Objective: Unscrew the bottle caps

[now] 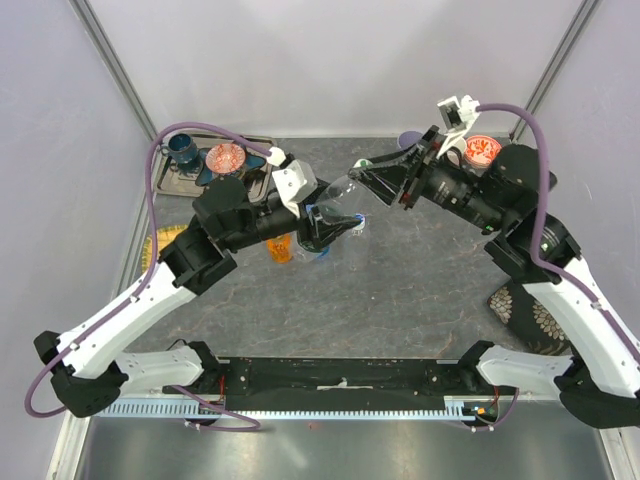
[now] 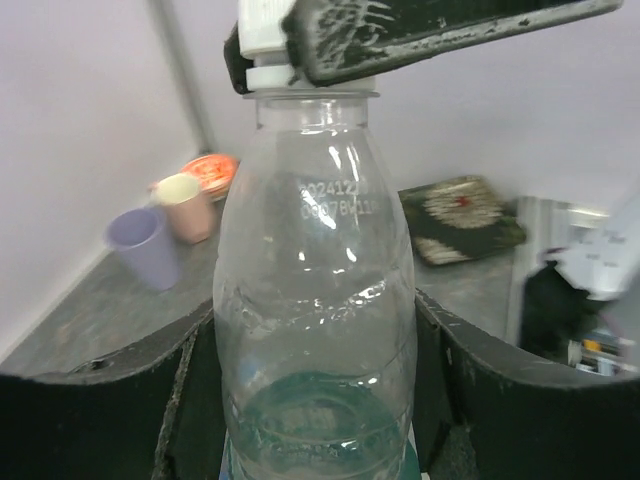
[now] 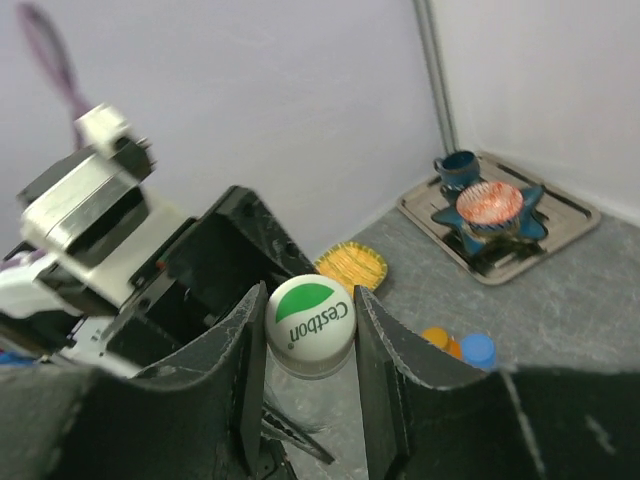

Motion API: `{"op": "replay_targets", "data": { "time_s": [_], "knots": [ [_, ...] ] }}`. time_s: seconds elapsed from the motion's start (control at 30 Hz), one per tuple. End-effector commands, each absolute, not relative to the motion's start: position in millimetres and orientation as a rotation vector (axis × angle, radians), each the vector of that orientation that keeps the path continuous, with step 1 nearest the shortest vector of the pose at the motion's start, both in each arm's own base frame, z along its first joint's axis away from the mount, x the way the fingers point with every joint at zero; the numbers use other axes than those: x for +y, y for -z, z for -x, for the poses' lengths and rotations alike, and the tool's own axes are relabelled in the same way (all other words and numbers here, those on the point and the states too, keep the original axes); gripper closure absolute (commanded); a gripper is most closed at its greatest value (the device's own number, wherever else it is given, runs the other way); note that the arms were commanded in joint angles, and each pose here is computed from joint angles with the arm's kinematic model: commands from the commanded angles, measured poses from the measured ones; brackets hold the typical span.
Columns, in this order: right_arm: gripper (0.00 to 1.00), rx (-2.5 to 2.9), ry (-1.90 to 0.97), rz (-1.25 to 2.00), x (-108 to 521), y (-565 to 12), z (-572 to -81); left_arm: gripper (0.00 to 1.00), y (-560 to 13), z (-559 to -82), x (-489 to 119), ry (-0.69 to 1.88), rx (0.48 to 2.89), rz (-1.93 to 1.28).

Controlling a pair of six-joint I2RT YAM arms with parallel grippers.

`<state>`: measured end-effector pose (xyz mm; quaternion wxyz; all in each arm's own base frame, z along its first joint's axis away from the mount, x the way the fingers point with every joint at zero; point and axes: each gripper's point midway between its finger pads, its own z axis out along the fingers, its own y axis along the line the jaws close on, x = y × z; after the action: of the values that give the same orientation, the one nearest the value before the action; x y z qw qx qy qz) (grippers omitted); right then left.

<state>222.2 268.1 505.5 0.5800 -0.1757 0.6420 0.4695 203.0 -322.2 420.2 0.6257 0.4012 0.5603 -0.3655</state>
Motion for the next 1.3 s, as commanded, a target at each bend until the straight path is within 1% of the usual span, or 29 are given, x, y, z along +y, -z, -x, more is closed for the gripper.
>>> {"op": "replay_targets", "data": {
  "time_s": [0.0,0.17,0.2,0.27,0.33,0.37,0.43,0.47,0.6,0.7,0.93,1.07,1.2,1.27],
  "knots": [
    [1.0,1.306,-1.126,0.6,271.0,-528.5,-195.3,0.83,-442.0,-120.9,-330.8,1.308,1.099,-1.211],
    [1.0,1.245,-1.228,0.79,281.7,-517.2,-163.3,0.83,-453.4,-111.6,-319.4,1.502,1.06,-1.249],
    [1.0,1.223,-1.24,0.807,280.9,-519.6,-158.1,0.83,-458.2,-106.6,-316.5,1.524,1.012,-1.276],
    [1.0,1.203,-1.267,0.848,281.4,-516.6,-149.5,0.83,-456.8,-107.2,-314.6,1.585,1.031,-1.278],
    [1.0,1.181,-1.282,0.875,280.9,-517.5,-142.7,0.83,-461.4,-103.3,-310.0,1.611,0.975,-1.313],
    [1.0,1.171,-1.301,0.907,281.7,-515.5,-136.7,0.83,-457.8,-102.4,-310.0,1.665,1.012,-1.313],
    [1.0,1.145,-1.325,0.938,281.6,-516.6,-129.6,0.83,-460.8,-98.8,-305.6,1.682,0.958,-1.355],
    [1.0,1.141,-1.341,0.956,282.9,-514.0,-126.6,0.83,-457.2,-98.4,-306.2,1.73,0.994,-1.355],
    [1.0,1.082,-1.413,1.057,283.8,-511.3,-107.4,0.82,-451.7,-92.6,-302.5,1.792,0.995,-1.418],
    [1.0,1.077,-1.423,1.066,284.2,-509.5,-105.5,0.8,-448.0,-96.6,-303.0,1.809,1.027,-1.415],
    [1.0,1.008,-1.47,1.135,277.2,-519.9,-84.8,0.82,-439.8,-116.1,-300.7,1.791,1.088,-1.352],
    [1.0,0.975,-1.473,1.163,271.1,-522.6,-74.3,0.82,-437.8,-118.6,-300.0,1.79,1.095,-1.344],
    [1.0,0.984,-1.438,1.107,268.8,-525.1,-79.9,0.82,-437.4,-121.2,-299.8,1.787,1.103,-1.329],
    [1.0,0.967,-1.439,1.111,265.6,-529.4,-75.2,0.82,-436.8,-122.1,-299.9,1.788,1.109,-1.325]
  ]
}}
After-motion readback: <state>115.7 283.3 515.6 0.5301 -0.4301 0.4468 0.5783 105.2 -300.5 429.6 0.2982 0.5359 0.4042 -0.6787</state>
